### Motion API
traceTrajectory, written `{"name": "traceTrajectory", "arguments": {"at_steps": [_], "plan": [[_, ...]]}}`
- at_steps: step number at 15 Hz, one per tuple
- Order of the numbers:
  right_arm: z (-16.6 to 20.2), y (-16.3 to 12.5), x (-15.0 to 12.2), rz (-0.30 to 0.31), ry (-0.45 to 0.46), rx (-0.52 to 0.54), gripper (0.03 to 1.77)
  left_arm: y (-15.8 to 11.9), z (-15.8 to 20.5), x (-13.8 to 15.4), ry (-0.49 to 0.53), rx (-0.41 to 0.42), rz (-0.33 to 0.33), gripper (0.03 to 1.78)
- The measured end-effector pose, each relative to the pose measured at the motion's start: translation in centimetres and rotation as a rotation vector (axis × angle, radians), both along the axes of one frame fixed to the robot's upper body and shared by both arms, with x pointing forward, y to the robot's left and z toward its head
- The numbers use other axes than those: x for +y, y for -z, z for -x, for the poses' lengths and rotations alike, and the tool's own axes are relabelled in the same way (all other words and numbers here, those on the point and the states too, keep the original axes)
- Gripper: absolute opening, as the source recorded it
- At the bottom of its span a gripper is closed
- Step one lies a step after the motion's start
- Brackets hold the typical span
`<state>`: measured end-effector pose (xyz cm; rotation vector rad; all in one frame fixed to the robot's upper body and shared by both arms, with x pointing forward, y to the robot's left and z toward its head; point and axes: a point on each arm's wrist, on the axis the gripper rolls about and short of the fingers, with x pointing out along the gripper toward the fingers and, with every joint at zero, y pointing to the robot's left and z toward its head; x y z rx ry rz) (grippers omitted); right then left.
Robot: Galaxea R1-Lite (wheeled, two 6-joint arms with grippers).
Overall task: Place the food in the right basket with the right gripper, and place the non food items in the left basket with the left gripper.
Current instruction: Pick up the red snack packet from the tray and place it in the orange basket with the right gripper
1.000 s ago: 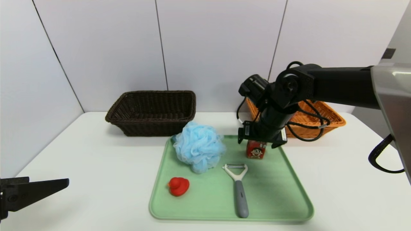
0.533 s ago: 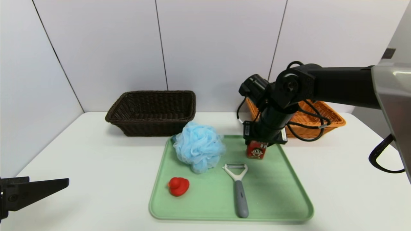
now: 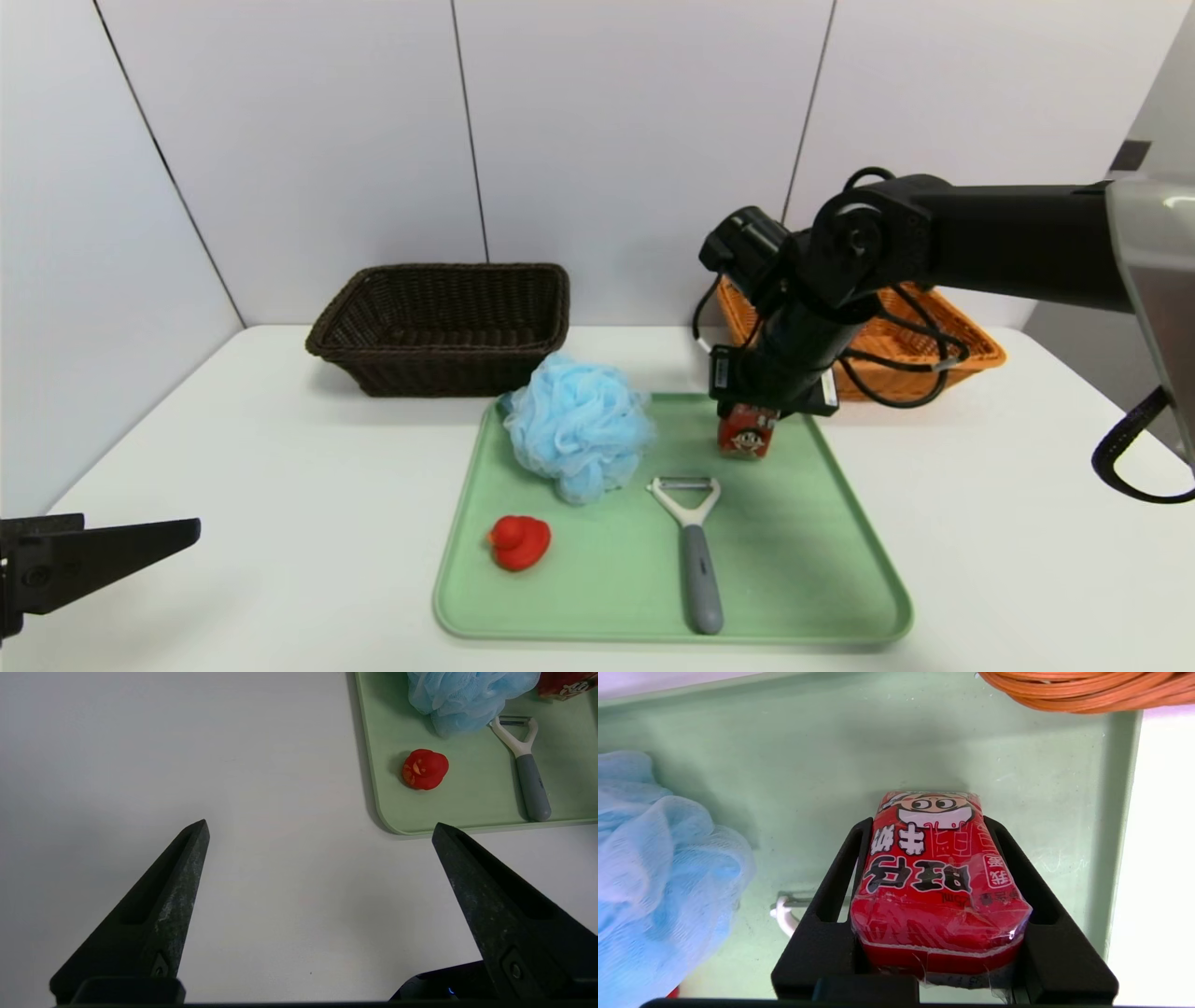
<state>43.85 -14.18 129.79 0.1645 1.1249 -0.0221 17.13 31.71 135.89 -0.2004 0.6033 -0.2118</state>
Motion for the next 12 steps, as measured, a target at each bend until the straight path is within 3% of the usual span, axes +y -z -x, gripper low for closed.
{"name": "traceTrajectory", "arguments": {"at_steps": [3, 7, 9, 12], "plan": [[1.1, -2.2, -0.3, -0.070, -0.028, -0.025, 0.75, 0.1, 0.0, 0.0, 0.000, 0.002, 0.000, 1.69], [3.9, -7.4, -1.5, -0.238, -0.101, -0.122, 0.75, 0.1, 0.0, 0.0, 0.000, 0.004, -0.001, 1.69], [4.2, -10.7, -3.0, -0.316, -0.106, -0.294, 0.75, 0.1, 0.0, 0.0, 0.001, 0.005, -0.001, 1.69], [3.3, -13.9, -6.8, -0.323, -0.056, -0.526, 0.75, 0.1, -0.1, 0.0, 0.002, 0.008, -0.001, 1.69]]}}
